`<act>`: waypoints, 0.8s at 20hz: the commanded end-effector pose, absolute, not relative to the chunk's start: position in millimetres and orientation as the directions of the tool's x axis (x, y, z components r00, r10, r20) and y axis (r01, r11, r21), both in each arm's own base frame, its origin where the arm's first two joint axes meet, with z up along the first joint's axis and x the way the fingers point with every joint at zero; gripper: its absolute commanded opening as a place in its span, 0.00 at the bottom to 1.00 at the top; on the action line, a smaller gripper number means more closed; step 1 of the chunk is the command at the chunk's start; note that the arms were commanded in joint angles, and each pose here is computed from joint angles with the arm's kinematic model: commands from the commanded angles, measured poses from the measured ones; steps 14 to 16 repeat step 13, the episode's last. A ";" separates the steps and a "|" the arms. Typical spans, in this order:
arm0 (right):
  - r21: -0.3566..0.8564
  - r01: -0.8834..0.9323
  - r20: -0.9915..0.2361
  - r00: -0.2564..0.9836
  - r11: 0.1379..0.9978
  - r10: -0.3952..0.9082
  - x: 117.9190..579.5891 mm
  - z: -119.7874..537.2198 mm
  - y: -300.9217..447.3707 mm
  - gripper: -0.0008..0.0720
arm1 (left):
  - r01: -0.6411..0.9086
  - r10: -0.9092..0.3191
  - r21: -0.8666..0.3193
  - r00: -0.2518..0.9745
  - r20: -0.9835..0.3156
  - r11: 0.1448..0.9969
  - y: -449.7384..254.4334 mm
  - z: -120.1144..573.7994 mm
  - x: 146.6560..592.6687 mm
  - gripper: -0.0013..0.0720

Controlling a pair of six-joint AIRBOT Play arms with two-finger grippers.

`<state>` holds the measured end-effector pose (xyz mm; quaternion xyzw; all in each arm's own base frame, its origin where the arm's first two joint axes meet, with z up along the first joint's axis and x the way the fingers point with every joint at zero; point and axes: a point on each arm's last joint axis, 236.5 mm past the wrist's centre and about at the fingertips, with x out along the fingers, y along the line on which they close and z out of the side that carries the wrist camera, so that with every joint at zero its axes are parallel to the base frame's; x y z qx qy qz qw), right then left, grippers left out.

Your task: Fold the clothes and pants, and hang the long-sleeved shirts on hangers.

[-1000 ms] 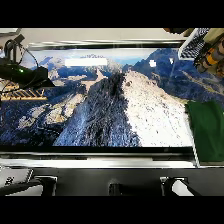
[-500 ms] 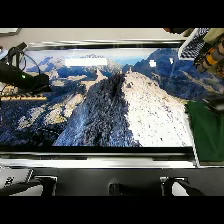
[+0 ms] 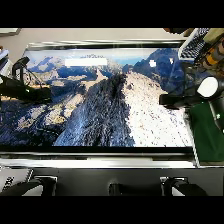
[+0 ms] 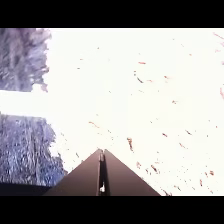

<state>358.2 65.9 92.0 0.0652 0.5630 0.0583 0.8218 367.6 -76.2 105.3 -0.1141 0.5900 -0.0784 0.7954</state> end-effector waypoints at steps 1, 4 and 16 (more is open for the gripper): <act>0.161 -0.069 -0.932 0.319 0.985 0.175 347.3 89.1 77.4 0.06 | -0.021 -0.245 -0.261 0.280 -0.928 0.965 -73.3 97.0 364.9 0.04; 0.161 -0.069 -0.931 0.320 0.985 0.175 347.5 89.2 77.4 0.06 | -0.021 -0.245 -0.261 0.280 -0.928 0.965 -73.3 96.7 365.0 0.04; 0.161 -0.069 -0.931 0.320 0.985 0.175 347.6 89.2 77.5 0.06 | -0.021 -0.245 -0.261 0.280 -0.928 0.965 -73.2 96.7 365.0 0.04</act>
